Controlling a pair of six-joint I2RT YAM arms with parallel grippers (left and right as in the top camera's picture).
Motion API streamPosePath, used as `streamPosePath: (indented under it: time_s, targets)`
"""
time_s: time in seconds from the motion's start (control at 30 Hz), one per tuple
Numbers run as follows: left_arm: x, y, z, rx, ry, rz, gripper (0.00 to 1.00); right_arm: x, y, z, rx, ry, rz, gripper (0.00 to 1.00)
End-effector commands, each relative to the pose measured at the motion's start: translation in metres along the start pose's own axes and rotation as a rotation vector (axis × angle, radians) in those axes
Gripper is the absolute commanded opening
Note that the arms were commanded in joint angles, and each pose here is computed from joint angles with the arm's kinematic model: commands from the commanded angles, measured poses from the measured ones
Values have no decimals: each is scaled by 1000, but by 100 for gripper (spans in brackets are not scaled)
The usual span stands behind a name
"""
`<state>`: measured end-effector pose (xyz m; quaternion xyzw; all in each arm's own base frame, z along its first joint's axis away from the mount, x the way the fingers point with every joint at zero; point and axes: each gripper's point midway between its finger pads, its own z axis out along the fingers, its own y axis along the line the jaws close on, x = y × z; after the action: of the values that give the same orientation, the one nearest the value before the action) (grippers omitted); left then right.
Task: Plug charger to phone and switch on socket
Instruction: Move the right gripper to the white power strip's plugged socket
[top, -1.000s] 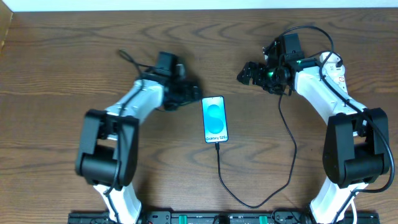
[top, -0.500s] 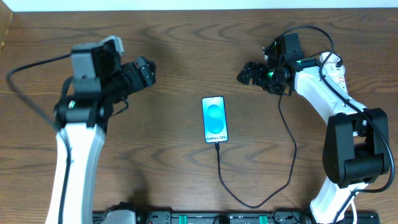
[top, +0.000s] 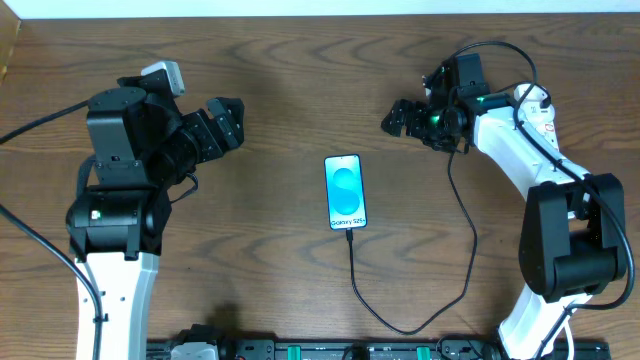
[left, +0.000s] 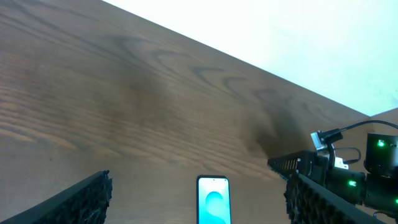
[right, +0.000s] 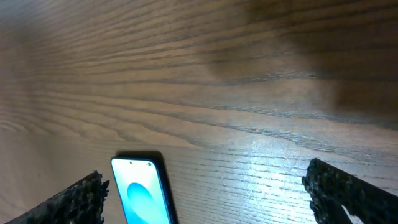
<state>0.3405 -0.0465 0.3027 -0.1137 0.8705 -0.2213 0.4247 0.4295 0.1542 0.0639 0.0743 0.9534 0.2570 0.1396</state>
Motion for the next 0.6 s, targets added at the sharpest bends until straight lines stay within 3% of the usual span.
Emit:
streamPosePath:
  time_s: [0.0, 0.23, 0.43, 0.57]
  targets:
    - [-4, 0, -3, -5, -12, 18, 89, -16, 10, -19, -33, -34, -56, 99]
    - [-4, 0, -3, -5, -12, 18, 89, -60, 18, -89, -20, -76, -125, 99]
    - [-4, 0, -3, -5, -12, 18, 89, -112, 8, -173, 3, -234, -117, 99]
    - [-4, 0, -3, -5, -12, 18, 89, -152, -50, -238, 119, -411, -28, 99]
